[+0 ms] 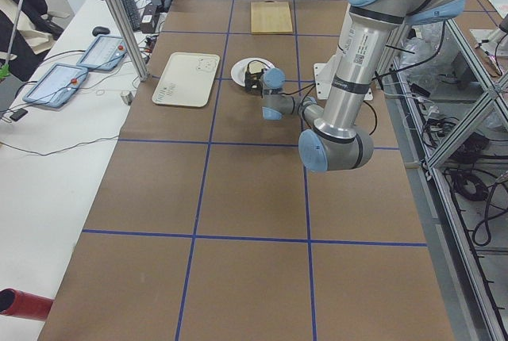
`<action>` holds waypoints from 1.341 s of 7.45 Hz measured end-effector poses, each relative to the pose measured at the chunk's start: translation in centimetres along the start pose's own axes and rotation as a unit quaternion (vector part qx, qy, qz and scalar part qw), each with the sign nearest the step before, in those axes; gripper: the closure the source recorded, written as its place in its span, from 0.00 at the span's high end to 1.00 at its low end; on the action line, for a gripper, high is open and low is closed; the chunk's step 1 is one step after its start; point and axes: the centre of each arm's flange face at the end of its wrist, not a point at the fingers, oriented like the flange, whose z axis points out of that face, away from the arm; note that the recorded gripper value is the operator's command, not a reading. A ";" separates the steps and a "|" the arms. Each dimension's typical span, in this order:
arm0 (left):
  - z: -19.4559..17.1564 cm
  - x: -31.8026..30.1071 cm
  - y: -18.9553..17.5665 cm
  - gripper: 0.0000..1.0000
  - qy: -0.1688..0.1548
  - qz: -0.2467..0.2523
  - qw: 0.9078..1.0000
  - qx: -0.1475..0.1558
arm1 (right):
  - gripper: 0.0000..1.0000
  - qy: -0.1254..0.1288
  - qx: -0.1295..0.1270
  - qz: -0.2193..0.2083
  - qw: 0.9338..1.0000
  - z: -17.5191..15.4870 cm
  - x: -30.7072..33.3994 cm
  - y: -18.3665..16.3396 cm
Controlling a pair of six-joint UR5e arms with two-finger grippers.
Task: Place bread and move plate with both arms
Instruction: 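Move the left gripper toward the plate rim nearest it while the right arm withdraws, then close the left gripper on the white plate rim, then slide the white plate with the left gripper onto the cream tray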
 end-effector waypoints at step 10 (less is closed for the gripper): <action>0.7 1.2 -0.2 0.00 0.035 -0.027 0.999 0.001 | 1.00 0.000 -0.002 0.005 1.000 0.2 0.1 0.3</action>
